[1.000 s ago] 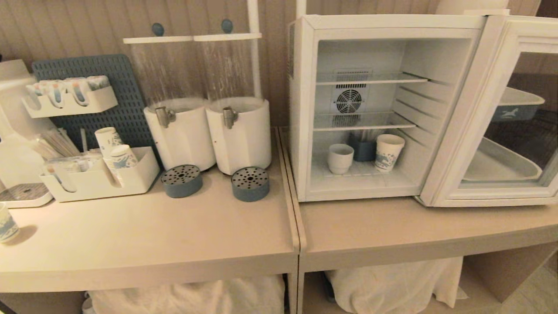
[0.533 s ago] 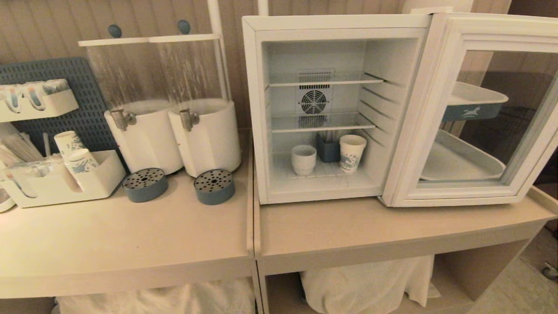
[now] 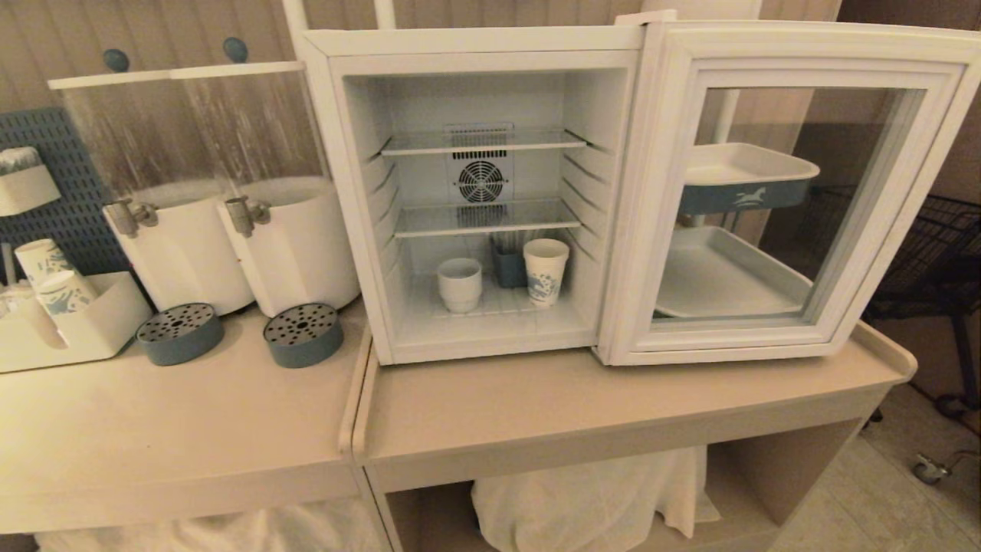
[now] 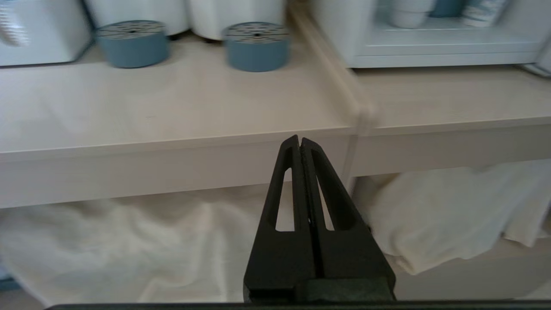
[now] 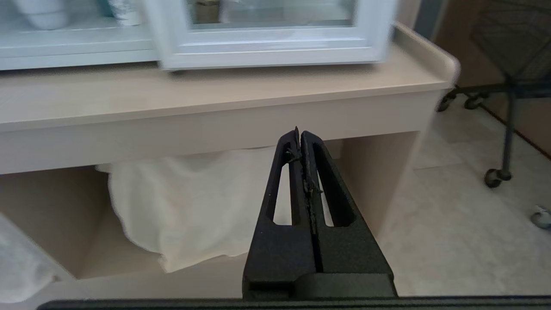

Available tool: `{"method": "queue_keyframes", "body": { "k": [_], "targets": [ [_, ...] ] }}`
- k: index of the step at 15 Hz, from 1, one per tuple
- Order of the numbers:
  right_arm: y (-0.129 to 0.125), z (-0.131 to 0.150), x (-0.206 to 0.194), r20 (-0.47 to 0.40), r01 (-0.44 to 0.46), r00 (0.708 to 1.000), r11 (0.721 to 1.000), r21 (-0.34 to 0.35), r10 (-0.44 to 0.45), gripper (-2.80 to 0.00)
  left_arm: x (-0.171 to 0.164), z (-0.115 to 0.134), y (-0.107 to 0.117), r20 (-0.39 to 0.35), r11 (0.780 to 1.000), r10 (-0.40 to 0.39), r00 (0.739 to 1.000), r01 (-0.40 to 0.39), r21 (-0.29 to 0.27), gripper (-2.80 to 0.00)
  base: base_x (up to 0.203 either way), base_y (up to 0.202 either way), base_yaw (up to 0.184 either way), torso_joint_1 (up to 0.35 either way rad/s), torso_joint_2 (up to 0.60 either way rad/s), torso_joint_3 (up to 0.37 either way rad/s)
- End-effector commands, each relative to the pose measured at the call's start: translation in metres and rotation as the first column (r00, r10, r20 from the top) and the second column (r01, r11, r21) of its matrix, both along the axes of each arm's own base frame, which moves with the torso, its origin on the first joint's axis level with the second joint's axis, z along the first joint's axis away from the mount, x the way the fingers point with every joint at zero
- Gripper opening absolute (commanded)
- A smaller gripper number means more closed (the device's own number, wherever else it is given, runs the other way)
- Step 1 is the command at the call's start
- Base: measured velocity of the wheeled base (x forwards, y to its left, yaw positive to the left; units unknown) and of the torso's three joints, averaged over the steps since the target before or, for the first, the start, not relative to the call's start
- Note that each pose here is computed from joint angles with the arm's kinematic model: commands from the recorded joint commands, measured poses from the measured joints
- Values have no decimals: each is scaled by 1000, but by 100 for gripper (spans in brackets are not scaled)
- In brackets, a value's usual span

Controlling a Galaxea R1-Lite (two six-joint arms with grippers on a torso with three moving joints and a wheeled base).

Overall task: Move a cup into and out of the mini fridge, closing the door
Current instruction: Close the freezer door

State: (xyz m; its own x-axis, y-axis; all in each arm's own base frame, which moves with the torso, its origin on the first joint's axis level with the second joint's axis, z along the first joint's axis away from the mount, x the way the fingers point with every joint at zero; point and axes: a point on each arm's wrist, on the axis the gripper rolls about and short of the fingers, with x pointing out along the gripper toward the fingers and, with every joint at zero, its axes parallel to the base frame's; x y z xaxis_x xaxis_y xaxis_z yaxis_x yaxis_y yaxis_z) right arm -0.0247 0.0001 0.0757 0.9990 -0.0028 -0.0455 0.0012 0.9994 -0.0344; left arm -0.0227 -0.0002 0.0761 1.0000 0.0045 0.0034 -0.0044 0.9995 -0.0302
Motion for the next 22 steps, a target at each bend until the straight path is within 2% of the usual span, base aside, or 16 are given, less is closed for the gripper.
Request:
{"method": "queue_keyframes", "body": {
  "k": [1, 8, 14, 17, 22],
  "targets": [
    [0, 0, 0, -4, 0, 1000, 1000, -1, 0, -280, 0, 0, 0, 0, 1000, 0, 1000, 0, 0, -280, 0, -193, -3, 2, 2, -1],
    [0, 0, 0, -6, 0, 1000, 1000, -1, 0, -280, 0, 0, 0, 0, 1000, 0, 1000, 0, 0, -280, 0, -162, -10, 1, 0, 6],
    [0, 0, 2, -22, -1, 1000, 1000, -2, 1, -280, 0, 0, 0, 1, 1000, 2, 1000, -2, 0, -280, 0, 0, 0, 0, 0, 0],
    [0, 0, 0, 9, 2, 1000, 1000, -2, -2, -280, 0, 0, 0, 0, 1000, 0, 1000, 0, 0, -280, 0, 0, 0, 0, 0, 0],
    [0, 0, 0, 9, -1, 1000, 1000, -2, 1, -280, 0, 0, 0, 0, 1000, 0, 1000, 0, 0, -280, 0, 0, 0, 0, 0, 0]
  ]
}}
